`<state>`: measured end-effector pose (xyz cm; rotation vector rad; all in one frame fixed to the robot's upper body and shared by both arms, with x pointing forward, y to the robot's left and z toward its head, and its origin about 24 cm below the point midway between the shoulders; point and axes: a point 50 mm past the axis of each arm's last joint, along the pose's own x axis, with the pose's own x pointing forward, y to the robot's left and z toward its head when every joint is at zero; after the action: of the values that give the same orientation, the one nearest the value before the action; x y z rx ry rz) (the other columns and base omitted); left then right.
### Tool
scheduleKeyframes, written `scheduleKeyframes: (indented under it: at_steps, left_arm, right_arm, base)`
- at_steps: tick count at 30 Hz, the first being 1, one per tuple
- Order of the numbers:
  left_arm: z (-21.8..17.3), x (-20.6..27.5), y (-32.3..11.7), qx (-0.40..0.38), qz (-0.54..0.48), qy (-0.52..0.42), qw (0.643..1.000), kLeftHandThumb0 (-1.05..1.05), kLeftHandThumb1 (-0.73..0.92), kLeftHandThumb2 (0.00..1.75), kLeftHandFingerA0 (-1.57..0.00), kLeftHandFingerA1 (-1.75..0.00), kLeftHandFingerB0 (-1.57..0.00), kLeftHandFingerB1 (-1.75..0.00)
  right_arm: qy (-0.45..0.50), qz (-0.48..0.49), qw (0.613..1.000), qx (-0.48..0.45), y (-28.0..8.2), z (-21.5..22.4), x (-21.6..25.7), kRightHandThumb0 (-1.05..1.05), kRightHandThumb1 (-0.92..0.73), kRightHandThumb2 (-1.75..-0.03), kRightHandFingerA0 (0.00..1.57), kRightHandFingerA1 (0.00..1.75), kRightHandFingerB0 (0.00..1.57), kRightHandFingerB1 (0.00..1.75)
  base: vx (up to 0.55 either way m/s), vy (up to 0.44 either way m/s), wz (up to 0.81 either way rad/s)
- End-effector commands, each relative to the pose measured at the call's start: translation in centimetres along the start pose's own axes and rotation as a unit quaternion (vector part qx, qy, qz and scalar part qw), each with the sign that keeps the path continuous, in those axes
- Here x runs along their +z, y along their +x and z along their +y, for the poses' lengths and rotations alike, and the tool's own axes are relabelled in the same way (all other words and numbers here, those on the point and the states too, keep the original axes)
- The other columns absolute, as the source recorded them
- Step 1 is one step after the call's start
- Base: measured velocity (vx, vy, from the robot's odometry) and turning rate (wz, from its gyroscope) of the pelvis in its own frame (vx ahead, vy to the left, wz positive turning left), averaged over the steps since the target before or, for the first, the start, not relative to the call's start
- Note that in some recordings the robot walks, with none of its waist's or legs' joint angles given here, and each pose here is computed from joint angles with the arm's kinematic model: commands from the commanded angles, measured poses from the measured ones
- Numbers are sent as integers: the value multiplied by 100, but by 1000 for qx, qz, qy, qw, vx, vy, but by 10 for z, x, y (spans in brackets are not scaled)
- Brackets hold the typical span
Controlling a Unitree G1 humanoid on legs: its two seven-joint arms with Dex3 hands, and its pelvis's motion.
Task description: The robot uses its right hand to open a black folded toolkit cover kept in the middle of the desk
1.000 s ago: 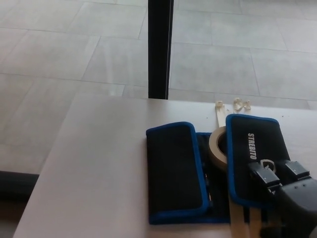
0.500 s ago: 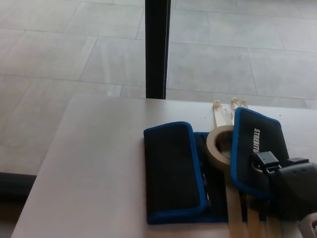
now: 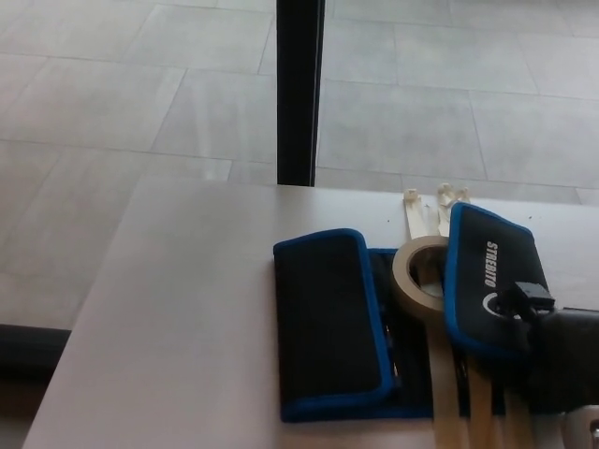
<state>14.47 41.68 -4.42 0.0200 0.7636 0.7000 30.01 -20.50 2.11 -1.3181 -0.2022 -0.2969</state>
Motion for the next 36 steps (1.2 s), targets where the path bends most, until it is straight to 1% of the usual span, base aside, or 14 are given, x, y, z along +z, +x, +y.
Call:
scheduleKeyframes:
  at_steps: [1,5,9,10,14,17,18,24,27,28,30,31,32,36]
  left_arm:
    - [10,1,-1,10,2,-7,1000,-73,73,62,-53,-65,-43,-47]
    - [13,3,-2,15,0,-6,1000,-74,73,62,-54,-64,-43,-48]
    - [13,5,-2,15,-6,-21,1000,-71,72,61,-55,-65,-42,-48]
    - [13,5,-2,15,-6,-20,1000,-72,73,61,-57,-66,-44,-48]
    - [14,6,-1,22,-3,-9,1000,-71,76,62,-59,-63,-44,-46]
    - [15,5,-2,23,2,-6,1000,-72,75,63,-55,-62,-42,-46]
    - [15,5,-2,25,2,-5,1000,-72,75,63,-55,-63,-43,-46]
    - [16,7,-1,31,5,-8,999,-71,75,62,-56,-63,-45,-46]
    - [16,7,-1,29,3,-15,999,-70,75,62,-54,-63,-45,-46]
    - [16,8,-1,27,-1,-14,1000,-71,74,63,-54,-64,-44,-47]
    - [16,7,-2,25,-2,-8,1000,-73,76,62,-53,-62,-44,-46]
    - [17,6,-2,26,0,0,1000,-74,75,63,-54,-63,-45,-46]
    - [17,6,-2,27,1,-4,1000,-72,75,62,-53,-62,-43,-46]
    - [18,5,-2,28,-1,-23,999,-71,73,62,-53,-64,-43,-48]
  right_arm:
    - [191,174,960,-107,-15,-4,-3,-32,-61,-82,98,161,98,92]
    - [318,275,888,-185,-13,-12,0,-31,-63,-85,112,149,101,90]
    - [481,388,730,-291,11,-44,-26,-28,-51,-104,114,120,98,94]
    - [494,399,712,-298,13,-47,-32,-20,-54,-96,89,136,86,96]
    - [495,488,638,-332,25,-62,-61,-21,-74,-74,63,119,71,95]
    - [446,528,638,-339,17,-77,-104,-27,-81,-67,45,96,62,90]
    - [433,530,642,-345,14,-80,-113,-21,-71,-71,57,119,68,94]
    - [453,517,624,-373,-9,-95,-152,-23,-69,-78,77,139,71,112]
    - [440,528,626,-369,-21,-100,-169,-23,-73,-74,72,135,68,97]
    - [444,538,609,-378,-33,-104,-184,-22,-69,-68,46,110,67,93]
    - [444,543,602,-381,-44,-107,-196,-27,-66,-71,48,122,66,98]
    - [433,551,606,-376,-56,-109,-206,-28,-66,-65,49,104,67,91]
    - [433,557,602,-374,-63,-108,-211,-18,-59,-64,57,116,65,89]
    - [455,568,576,-372,-80,-106,-219,-19,-61,-62,50,106,63,92]
  base:
    - [0,0,0]
    - [0,0,0]
    - [0,0,0]
    - [0,0,0]
    - [0,0,0]
    - [0,0,0]
    - [0,0,0]
    - [0,0,0]
    - [0,0,0]
    - [0,0,0]
    - [0,0,0]
    - [0,0,0]
    - [0,0,0]
    - [0,0,0]
